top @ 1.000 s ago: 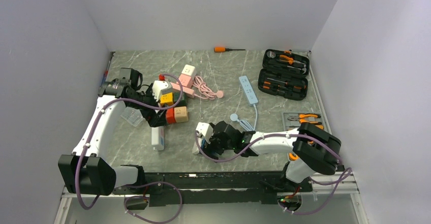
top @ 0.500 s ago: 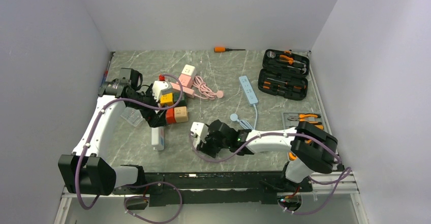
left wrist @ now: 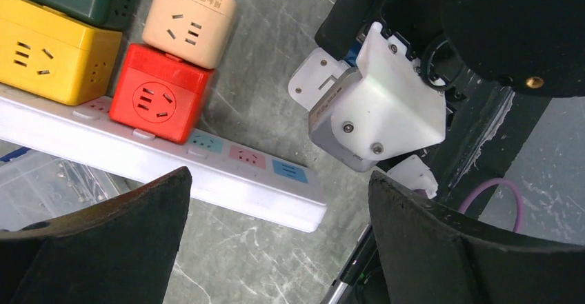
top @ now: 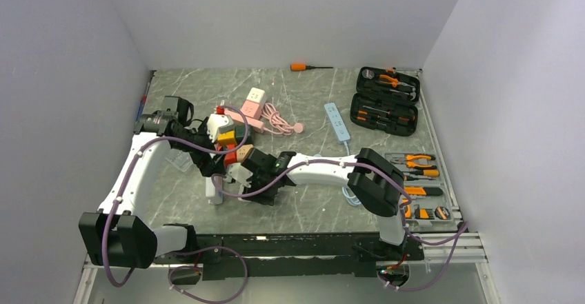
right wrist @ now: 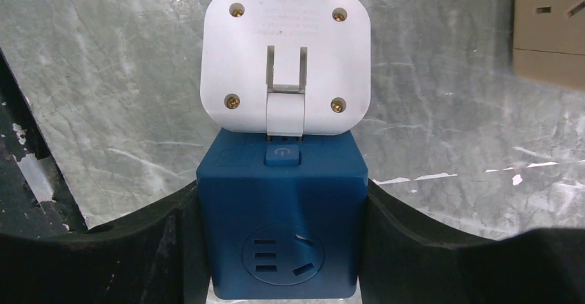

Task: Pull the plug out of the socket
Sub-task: Remove the plug from the socket.

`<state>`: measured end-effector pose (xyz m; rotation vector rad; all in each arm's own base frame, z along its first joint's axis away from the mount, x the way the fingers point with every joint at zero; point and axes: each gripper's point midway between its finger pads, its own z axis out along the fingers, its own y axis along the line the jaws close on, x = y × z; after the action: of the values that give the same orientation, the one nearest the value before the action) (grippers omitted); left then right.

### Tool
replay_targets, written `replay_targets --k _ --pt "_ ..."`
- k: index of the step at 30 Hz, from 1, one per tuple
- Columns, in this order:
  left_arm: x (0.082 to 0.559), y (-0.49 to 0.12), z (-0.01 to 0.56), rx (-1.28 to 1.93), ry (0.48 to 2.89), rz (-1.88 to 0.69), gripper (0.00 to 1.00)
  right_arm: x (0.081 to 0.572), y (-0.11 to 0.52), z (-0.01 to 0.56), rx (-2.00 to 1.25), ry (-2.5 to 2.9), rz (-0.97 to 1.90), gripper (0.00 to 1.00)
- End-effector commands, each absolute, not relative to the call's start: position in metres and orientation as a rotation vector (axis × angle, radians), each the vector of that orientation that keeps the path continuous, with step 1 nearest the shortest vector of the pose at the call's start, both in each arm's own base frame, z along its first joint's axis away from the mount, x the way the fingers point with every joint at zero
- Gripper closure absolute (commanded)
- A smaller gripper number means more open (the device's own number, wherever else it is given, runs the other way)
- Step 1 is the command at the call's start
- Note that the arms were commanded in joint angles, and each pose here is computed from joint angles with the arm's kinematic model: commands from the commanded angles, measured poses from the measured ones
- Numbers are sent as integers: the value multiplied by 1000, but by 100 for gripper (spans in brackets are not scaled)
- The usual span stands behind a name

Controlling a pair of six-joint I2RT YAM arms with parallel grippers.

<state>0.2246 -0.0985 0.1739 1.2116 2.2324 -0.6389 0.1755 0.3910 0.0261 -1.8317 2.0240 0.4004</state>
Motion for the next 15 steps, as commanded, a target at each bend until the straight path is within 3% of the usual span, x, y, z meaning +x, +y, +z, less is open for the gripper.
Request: replay_targets --k 1,3,5,7,11,12,15 --pt "221 -96 179 1252 2182 -619 1 142 327 -16 -2058 2205 210 100" --pt "222 -96 179 1252 2179 -625 1 142 323 -18 -2044 2208 191 100" --pt "223 -98 180 1248 2175 -636 1 142 323 -18 -2020 2193 191 87" --pt "224 -99 181 1243 2175 -645 1 143 326 -16 -1989 2179 194 59" --pt "223 -99 184 1245 2172 -653 1 143 330 -14 -1887 2127 218 17" --pt "223 -100 185 1249 2167 -653 0 144 333 -13 -1854 2109 239 10" --pt "221 -101 188 1255 2155 -657 1 144 343 -6 -1774 2047 322 5"
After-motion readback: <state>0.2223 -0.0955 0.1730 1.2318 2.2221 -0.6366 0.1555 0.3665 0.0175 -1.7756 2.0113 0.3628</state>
